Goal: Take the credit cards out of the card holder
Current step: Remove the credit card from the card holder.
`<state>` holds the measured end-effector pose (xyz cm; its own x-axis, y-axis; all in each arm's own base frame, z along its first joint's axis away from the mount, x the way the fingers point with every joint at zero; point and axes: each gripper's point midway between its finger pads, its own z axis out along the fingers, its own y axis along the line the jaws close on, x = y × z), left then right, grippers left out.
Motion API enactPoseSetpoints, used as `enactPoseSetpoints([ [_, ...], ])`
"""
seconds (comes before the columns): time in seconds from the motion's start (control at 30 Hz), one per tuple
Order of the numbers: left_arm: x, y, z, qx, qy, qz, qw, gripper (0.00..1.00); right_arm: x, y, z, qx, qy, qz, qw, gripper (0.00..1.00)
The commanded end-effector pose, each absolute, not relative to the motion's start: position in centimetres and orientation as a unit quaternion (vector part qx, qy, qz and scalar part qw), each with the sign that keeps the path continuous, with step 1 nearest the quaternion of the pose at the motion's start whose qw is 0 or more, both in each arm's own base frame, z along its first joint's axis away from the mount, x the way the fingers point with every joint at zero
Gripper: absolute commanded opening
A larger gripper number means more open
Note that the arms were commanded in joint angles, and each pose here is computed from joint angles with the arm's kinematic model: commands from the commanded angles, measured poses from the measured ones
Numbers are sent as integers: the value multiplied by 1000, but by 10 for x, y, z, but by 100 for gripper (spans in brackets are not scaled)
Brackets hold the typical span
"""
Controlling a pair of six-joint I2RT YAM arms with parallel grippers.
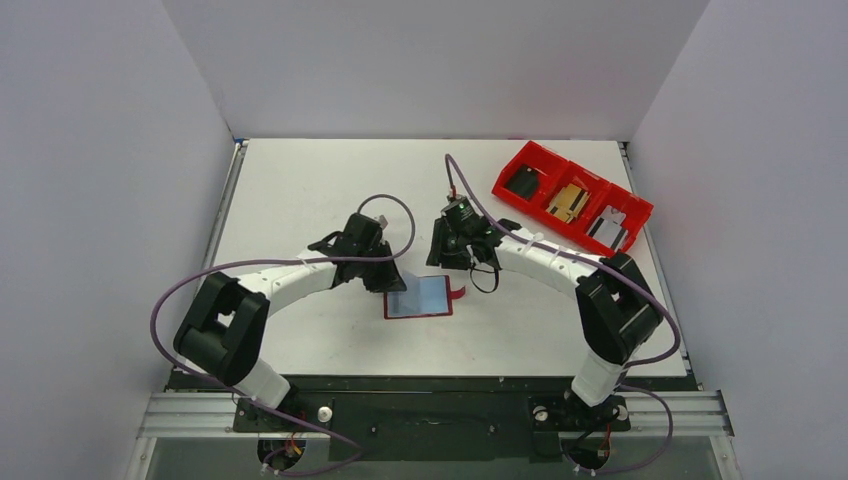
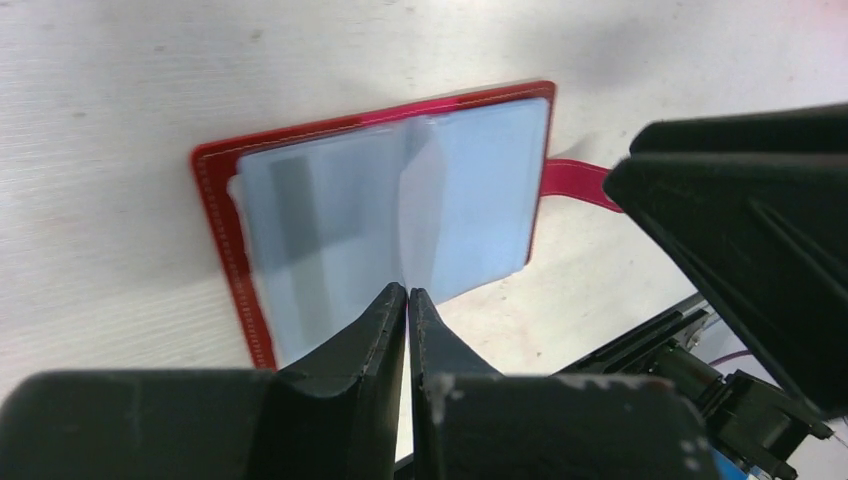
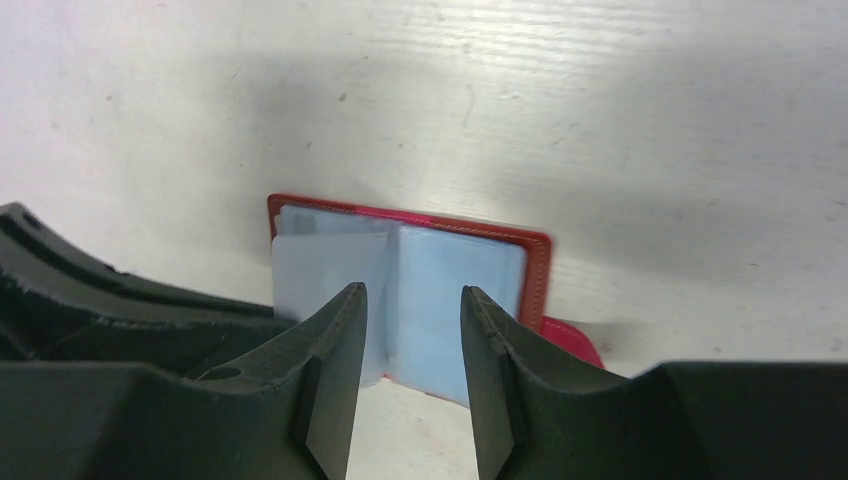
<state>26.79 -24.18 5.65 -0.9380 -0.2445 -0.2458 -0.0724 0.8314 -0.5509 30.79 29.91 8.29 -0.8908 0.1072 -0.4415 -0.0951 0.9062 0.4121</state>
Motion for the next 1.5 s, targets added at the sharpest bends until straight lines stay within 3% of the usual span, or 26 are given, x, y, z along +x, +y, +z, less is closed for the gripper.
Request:
enactPoseSetpoints([
  [0.0, 287, -271, 82, -65, 929, -310, 192, 7, 316, 268, 89, 15, 948, 179, 263, 36],
  [0.53, 287, -336, 51, -38, 935, -323, 142, 41, 309, 226, 91, 40, 948, 151, 276, 36],
  [0.9, 301, -318, 92, -48, 926, -326, 184, 42, 304, 235, 96, 32, 947, 160, 278, 36],
  [1.2, 299, -225, 78, -110, 948, -224, 198, 42, 289, 295, 93, -15, 948, 169, 270, 37],
  [1.47, 290, -169, 75, -146, 946, -206, 204, 42, 281, 352, 77, -73, 951, 165, 250, 43],
])
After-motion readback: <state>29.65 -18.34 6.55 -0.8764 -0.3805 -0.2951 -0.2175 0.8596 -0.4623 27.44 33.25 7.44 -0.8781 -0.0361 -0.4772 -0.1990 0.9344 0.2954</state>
